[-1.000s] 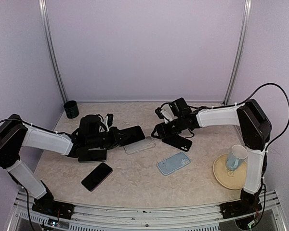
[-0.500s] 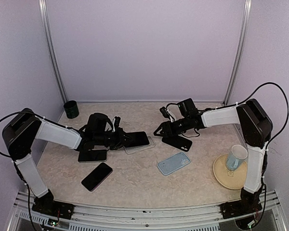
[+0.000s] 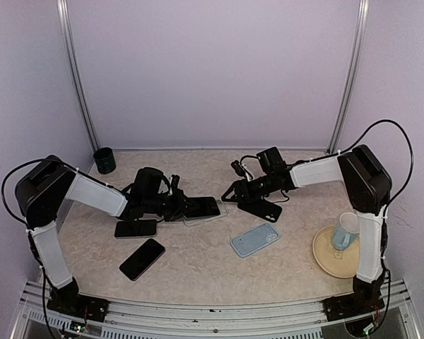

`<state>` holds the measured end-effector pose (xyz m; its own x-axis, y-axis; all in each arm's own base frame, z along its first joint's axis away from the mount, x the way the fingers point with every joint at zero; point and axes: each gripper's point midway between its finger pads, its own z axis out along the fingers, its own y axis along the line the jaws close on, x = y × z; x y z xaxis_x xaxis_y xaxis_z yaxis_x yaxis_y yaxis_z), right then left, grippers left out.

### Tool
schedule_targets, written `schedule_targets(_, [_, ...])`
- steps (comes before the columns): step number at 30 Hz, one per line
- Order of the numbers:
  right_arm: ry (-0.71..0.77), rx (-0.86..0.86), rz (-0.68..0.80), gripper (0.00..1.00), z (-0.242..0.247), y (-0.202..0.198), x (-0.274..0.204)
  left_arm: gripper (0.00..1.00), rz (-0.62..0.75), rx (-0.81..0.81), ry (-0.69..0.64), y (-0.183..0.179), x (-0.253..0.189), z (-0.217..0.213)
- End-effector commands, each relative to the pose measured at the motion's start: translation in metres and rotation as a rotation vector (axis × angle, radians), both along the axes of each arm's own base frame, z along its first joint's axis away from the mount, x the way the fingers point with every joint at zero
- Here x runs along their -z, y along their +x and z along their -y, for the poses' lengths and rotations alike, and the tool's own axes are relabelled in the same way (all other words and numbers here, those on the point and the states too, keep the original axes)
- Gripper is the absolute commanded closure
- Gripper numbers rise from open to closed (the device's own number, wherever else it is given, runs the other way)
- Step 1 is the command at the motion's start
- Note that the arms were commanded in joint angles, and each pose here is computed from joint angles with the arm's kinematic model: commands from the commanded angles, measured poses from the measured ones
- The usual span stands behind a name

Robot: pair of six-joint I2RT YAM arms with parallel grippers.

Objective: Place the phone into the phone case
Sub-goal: Install the phone on the phone case.

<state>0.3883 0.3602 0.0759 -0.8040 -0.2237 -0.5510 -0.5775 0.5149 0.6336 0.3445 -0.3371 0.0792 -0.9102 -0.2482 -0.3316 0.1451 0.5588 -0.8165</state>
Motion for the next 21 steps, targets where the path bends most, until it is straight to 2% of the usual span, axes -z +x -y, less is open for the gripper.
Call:
schedule_targets(1, [0.041,-0.017,-0.005,0.3,-0.007,0.004,-0.006,1.0,0.059,0.017,-0.077,0.013,-0.024,0.011])
schedule_targets(5, [0.051,-0.018,-0.012,0.18,-0.009,0.003,-0.006,1.0,0.048,0.017,-0.087,0.015,-0.02,0.012])
schedule_targets(6, [0.052,-0.019,-0.016,0.05,-0.01,0.002,-0.006,1.0,0.045,0.017,-0.091,0.015,-0.02,0.012])
schedule_targets(7, [0.055,-0.021,-0.018,0.01,-0.01,0.002,-0.006,1.0,0.044,0.018,-0.094,0.015,-0.02,0.012])
schedule_targets(21, [0.058,-0.053,-0.055,0.0,-0.022,-0.006,0.007,1.0,0.007,0.016,-0.119,0.022,-0.016,0.013])
